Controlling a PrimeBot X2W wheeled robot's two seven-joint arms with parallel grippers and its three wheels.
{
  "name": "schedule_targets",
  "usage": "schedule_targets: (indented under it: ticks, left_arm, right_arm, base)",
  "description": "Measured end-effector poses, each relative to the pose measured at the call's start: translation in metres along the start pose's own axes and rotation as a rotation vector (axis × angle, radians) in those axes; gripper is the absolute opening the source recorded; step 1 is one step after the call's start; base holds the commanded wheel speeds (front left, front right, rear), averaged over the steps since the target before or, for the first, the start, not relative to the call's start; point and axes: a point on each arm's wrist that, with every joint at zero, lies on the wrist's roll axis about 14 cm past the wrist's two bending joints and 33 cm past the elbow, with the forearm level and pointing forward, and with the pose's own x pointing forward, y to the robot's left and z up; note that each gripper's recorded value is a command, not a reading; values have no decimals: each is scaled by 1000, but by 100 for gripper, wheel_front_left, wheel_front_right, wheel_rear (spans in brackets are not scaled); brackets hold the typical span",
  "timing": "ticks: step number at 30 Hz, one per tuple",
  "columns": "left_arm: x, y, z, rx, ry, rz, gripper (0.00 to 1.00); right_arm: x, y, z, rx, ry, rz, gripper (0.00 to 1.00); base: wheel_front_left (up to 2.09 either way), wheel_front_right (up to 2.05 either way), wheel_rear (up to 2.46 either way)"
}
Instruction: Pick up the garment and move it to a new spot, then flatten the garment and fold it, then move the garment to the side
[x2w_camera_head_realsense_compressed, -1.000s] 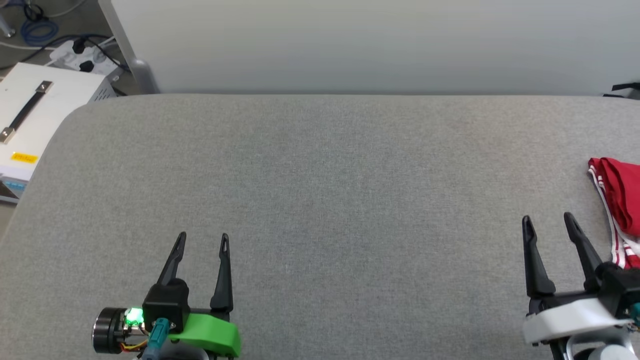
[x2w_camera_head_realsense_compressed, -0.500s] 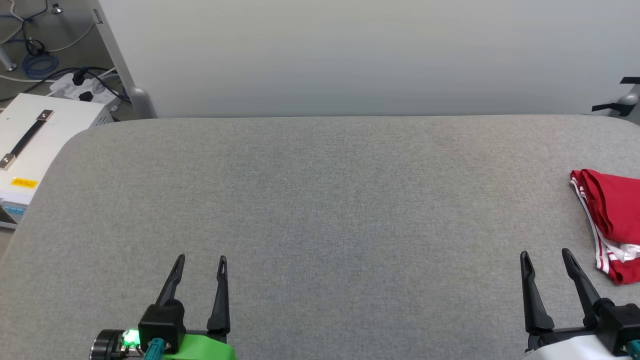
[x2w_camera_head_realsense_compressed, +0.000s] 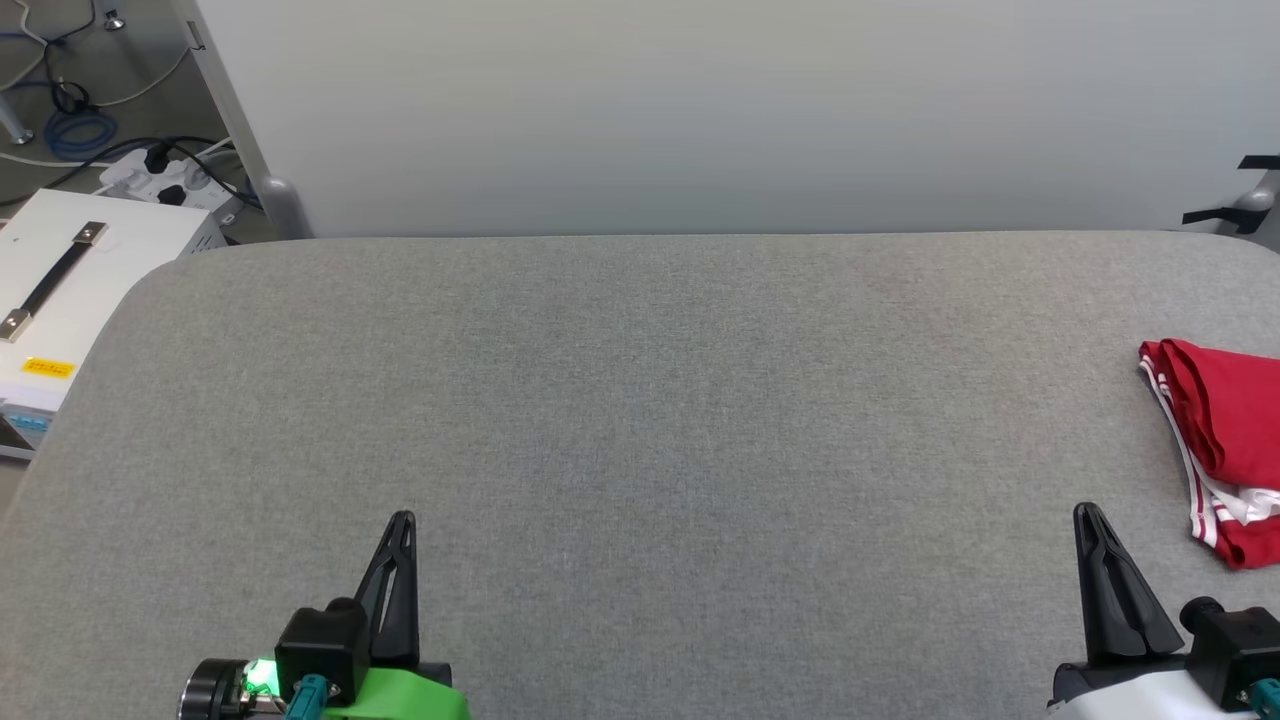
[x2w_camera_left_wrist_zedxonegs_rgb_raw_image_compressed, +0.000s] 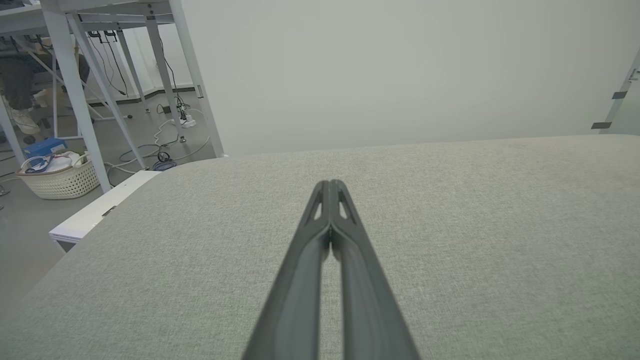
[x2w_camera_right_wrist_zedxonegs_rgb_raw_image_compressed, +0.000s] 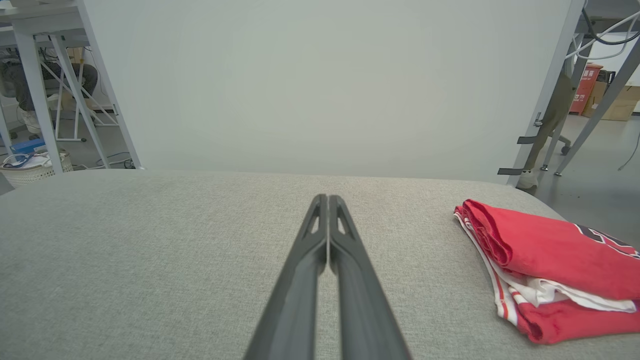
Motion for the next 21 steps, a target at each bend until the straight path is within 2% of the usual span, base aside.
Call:
schedule_targets:
  ticks: [21]
  left_arm:
    - [2,2,-4,2,36,6,0]
  right_arm:
    - [3,3,-6,-8,42,8,0]
  base:
    - [0,0,0]
